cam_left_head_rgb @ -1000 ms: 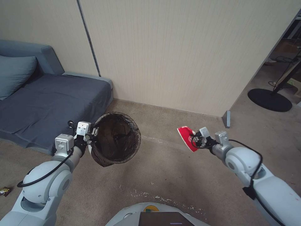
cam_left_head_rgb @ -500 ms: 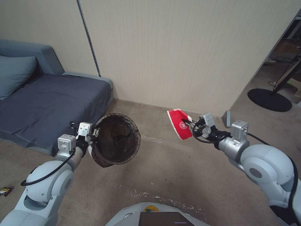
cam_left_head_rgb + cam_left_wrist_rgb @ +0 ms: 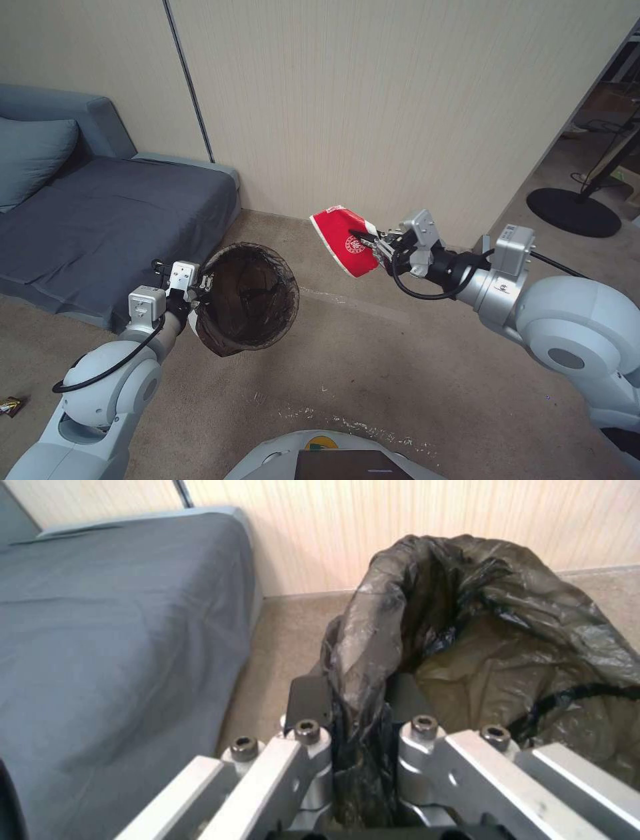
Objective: Pick up the trash bin, then pick up the garbage from the floor and place it into the trash bin.
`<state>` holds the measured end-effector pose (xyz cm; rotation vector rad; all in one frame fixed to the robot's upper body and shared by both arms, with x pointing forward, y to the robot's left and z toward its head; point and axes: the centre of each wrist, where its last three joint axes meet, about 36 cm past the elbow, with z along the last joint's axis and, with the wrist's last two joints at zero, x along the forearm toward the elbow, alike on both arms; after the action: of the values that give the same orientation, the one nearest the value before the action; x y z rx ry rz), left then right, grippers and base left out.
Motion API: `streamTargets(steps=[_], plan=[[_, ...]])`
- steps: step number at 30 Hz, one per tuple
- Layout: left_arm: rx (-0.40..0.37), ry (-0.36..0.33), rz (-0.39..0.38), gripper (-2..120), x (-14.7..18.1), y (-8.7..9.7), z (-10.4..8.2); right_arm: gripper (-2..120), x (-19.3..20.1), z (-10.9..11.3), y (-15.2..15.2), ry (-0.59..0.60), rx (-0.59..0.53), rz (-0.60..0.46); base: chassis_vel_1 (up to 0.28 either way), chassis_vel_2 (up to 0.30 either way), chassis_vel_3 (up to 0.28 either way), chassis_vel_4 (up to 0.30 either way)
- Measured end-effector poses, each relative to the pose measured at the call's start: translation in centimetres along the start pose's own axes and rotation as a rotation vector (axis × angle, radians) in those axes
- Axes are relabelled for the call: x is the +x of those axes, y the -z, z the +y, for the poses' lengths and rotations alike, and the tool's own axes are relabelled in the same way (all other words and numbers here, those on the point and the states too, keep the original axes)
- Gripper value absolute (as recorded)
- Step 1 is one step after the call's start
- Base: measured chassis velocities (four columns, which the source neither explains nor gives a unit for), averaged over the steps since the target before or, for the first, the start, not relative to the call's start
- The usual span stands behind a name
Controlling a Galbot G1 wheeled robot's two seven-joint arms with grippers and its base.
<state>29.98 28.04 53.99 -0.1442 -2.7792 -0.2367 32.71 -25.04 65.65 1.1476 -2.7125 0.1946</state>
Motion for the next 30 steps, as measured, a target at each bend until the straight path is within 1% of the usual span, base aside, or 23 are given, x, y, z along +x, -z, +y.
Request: streamTargets(steps=[2,3,5,10,12,16,18,20,24,27,30], plan=[[0.001,0.002,0.003,7,-0.2,-0.1,-0.1,0,-0.6,0.5,0.1,0.045,-0.010,0.005,0.000,0.000,0.000,0.000],[0.001,0.002,0.003,7,-0.2,-0.1,-0.1,0,-0.6,0.5,0.1,0.045,-0.010,0.005,0.000,0.000,0.000,0.000],[0.002,0.002,0.007,7,-0.5,-0.3,-0.2,0,-1.2,1.4,-0.1,0.098,-0.024,0.020,0.000,0.000,0.000,0.000],[0.003,0.005,0.007,7,-0.6,-0.3,-0.1,0,-1.6,2.0,-0.9,0.126,-0.053,0.052,0.000,0.000,0.000,0.000],[0.001,0.009,0.008,7,-0.8,-0.3,0.1,0,-2.0,2.3,-1.8,0.141,-0.071,0.079,0.000,0.000,0.000,0.000],[0.003,0.009,0.010,7,-0.9,-0.4,0.2,0,-2.3,2.7,-2.0,0.170,-0.079,0.082,0.000,0.000,0.000,0.000],[0.004,0.009,0.010,7,-0.9,-0.4,0.2,0,-2.4,2.7,-2.0,0.178,-0.079,0.080,0.000,0.000,0.000,0.000],[0.007,0.010,0.014,7,-1.0,-0.6,0.1,0,-2.5,2.9,-1.8,0.220,-0.074,0.080,0.000,0.000,0.000,0.000],[0.009,0.010,0.015,7,-1.1,-0.6,0.1,0,-2.9,3.0,-1.8,0.246,-0.064,0.095,0.000,0.000,0.000,0.000],[0.010,0.008,0.015,7,-1.1,-0.6,0.1,0,-3.6,2.8,-1.9,0.257,-0.059,0.105,0.000,0.000,0.000,0.000],[0.011,0.007,0.013,7,-1.1,-0.6,0.0,0,-5.5,1.7,-1.7,0.259,-0.044,0.118,0.000,0.000,0.000,0.000]])
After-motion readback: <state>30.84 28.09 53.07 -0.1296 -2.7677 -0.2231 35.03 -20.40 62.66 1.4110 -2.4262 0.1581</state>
